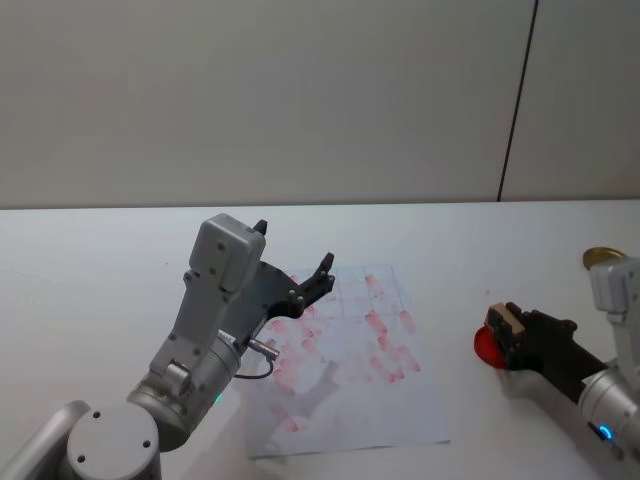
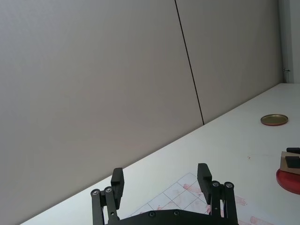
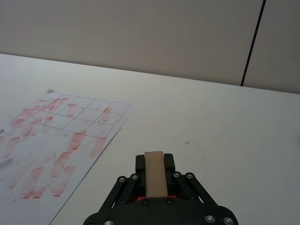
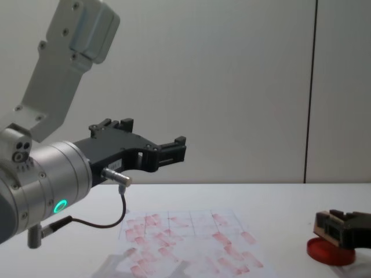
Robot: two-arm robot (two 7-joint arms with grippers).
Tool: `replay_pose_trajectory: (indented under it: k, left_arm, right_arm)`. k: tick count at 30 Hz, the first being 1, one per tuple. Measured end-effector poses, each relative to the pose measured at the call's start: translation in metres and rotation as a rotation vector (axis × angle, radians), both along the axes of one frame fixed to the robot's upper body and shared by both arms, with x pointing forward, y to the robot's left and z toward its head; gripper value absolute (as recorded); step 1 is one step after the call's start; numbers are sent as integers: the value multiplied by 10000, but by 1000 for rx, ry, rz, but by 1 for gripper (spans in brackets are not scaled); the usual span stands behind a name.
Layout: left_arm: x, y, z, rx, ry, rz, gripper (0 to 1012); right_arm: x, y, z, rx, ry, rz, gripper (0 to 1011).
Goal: Use the one hand to pick up the stamp and affix it onto the A4 paper.
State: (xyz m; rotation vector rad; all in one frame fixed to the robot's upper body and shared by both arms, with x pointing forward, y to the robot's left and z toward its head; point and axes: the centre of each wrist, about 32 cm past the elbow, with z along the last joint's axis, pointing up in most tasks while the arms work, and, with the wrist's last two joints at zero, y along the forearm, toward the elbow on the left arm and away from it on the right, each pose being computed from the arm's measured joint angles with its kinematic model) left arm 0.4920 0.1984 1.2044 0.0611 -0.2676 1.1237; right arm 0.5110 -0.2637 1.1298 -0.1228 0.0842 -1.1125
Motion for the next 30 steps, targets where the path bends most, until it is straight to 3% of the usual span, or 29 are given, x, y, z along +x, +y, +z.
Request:
replay_pose_trajectory:
  k: [13, 23, 30]
  left_arm:
    - [0, 0, 0, 0, 0, 0, 993]
    - [0, 0, 0, 0, 0, 0, 993]
    - [0, 0, 0, 0, 0, 0, 993]
  right_arm:
    - [21, 12, -75, 0, 17, -4, 248]
    - [20, 16, -83, 4, 0, -3, 589]
    - [-4, 15, -17, 7, -39, -1, 806]
